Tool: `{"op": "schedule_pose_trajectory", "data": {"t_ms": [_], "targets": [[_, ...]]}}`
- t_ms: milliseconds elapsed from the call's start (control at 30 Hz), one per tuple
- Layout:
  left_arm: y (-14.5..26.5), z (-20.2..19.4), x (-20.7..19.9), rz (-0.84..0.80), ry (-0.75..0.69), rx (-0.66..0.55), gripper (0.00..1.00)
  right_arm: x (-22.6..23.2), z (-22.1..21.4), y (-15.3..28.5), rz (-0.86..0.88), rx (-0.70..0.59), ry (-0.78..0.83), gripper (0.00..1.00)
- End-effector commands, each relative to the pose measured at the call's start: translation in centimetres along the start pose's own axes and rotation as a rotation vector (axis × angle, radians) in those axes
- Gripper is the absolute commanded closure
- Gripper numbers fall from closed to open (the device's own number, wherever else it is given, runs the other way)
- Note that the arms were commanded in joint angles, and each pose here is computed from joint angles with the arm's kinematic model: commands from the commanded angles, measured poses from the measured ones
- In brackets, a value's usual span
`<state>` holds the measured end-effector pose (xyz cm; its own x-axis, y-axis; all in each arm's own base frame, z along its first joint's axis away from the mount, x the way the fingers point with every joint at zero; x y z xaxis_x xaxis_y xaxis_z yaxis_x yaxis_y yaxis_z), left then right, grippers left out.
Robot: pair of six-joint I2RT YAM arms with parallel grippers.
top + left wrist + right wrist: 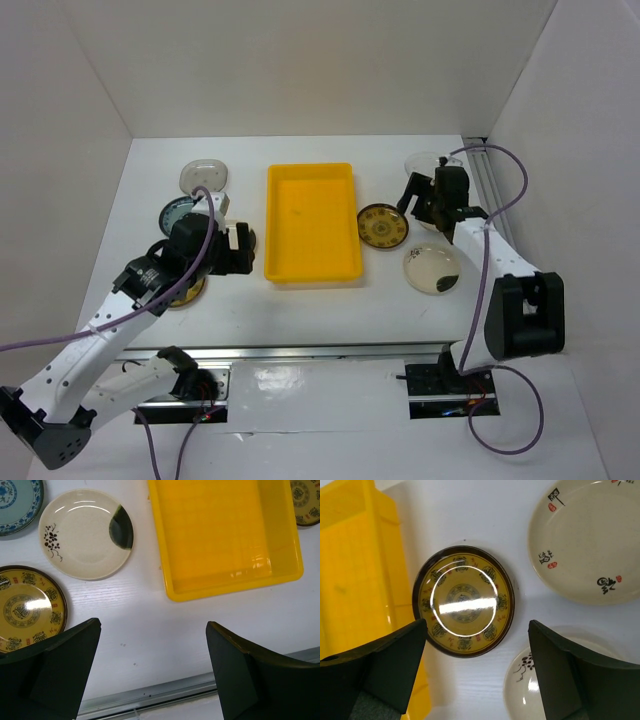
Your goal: Place the plates into the plastic bin on the countertop
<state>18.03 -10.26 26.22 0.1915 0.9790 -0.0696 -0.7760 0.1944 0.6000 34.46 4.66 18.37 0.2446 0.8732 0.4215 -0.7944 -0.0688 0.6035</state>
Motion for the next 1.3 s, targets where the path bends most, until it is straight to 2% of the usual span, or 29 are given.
{"op": "schedule_pose_trajectory", "data": {"t_ms": [0, 233, 333, 567, 733, 900, 1067, 1167, 1200, 1233, 1267], "targets": [[-0.4, 0.4, -0.4, -0.047, -0.014, -0.023, 0.0, -0.1, 1.1, -1.9, 0.089, -0.025, 0.04, 0.12], [-0.4, 0.6, -0.5, -0.058, -0.012, -0.029, 0.0, -2.9, -1.0, -5.9, 0.087, 0.063, 0.045, 0.2], [-0.4, 0.5, -0.6, -0.067, -0.021, -0.027, 0.0, -3.2, -1.0, -6.4, 0.09, 0.062, 0.04, 0.23], [-0.4, 0.5, -0.6, -0.067, -0.021, -0.027, 0.0, -3.9, -4.3, -8.4, 0.087, 0.15, 0.043, 0.28], [-0.4, 0.5, -0.6, -0.067, -0.021, -0.027, 0.0, -4.5, -5.4, -9.3, 0.078, 0.185, 0.038, 0.36], [-0.4, 0.5, -0.6, -0.067, -0.021, -0.027, 0.0, -4.6, -5.2, -9.6, 0.056, 0.176, 0.03, 0.58], [-0.4, 0.5, -0.6, -0.067, -0.021, -0.027, 0.0, -5.2, -5.4, -9.5, 0.028, 0.195, 0.021, 0.66], [-0.4, 0.5, -0.6, -0.067, -0.021, -0.027, 0.0, -5.8, -5.3, -9.4, 0.0, 0.19, 0.015, 0.77], [-0.4, 0.5, -0.6, -0.067, -0.021, -0.027, 0.0, -5.9, -5.5, -9.4, -0.005, 0.201, 0.014, 0.81], [-0.6, 0.5, -0.6, -0.065, -0.023, -0.019, 0.0, -6.1, -4.9, -9.4, -0.015, 0.183, 0.01, 0.93], [-0.6, 0.5, -0.5, -0.056, -0.023, -0.021, 0.0, -6.2, -5.1, -9.4, -0.022, 0.195, 0.008, 1.0]]}}
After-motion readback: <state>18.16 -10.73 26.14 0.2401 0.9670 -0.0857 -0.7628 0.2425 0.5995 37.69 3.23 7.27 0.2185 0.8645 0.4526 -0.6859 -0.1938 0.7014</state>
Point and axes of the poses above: each gripper's point midway between its finger pads, its own y axis back along the fingers, its own x axis along the line the jaws close on, z = x × y, the point moved 7 cm from there along y, back along the fingers, and after that the axes turned 8 degrees about -y, right-handed, at the moved point
